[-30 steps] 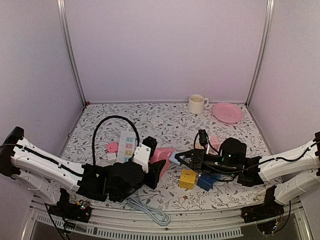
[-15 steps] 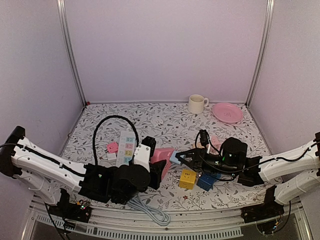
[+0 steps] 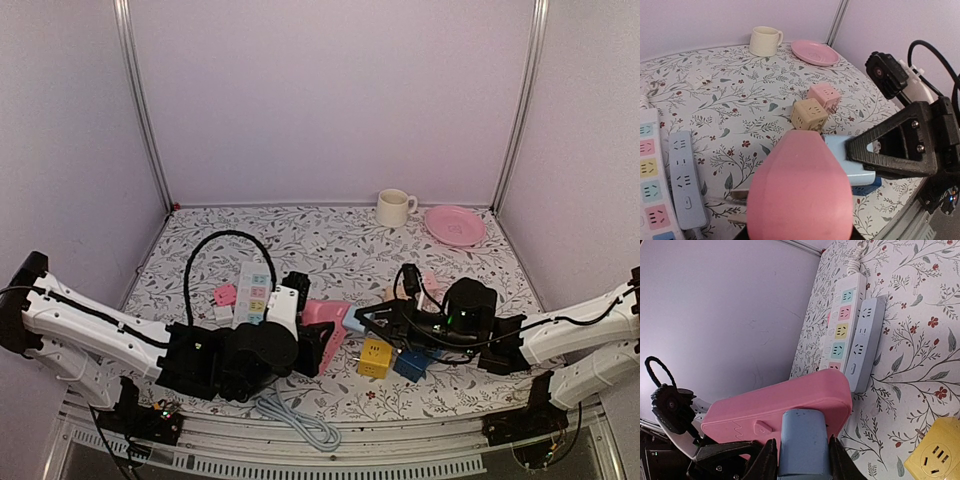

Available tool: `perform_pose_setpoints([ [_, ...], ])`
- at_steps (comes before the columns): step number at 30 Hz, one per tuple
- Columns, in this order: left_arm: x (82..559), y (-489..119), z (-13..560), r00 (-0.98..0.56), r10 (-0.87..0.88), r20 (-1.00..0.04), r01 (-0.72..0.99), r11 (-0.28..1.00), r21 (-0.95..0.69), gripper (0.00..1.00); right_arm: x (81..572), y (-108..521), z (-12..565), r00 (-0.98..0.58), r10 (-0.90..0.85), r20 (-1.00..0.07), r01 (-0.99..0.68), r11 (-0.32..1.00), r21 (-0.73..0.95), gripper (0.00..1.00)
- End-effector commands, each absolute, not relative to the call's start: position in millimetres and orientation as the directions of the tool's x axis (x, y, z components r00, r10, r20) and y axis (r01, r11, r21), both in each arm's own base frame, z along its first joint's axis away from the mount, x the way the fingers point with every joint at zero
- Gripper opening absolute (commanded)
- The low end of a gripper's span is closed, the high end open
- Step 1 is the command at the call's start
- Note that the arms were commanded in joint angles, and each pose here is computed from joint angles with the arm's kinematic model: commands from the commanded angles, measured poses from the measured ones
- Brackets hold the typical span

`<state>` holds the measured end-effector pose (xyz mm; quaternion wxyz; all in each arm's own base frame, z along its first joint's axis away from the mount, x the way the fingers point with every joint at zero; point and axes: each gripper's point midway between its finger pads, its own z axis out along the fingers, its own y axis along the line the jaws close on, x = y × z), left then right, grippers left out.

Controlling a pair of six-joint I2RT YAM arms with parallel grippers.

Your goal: Pull the plug off the socket

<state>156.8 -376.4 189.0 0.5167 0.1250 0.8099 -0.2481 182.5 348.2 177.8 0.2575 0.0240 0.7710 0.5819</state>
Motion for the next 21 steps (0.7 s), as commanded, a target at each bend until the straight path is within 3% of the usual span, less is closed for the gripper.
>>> perform_pose_setpoints([
  [1,192,-327,173,-0.396,-0.002,-0.918,0.293,0.948,-0.128,0.00,184,335,190,-0.827,0.347,-0.443,-0.341,0.317,0.885,0.04],
  [21,191,-343,167,-0.376,0.150,-0.914,0.271,0.961,0.046,0.00,190,321,187,-0.827,0.349,-0.441,-0.340,0.315,0.886,0.04],
])
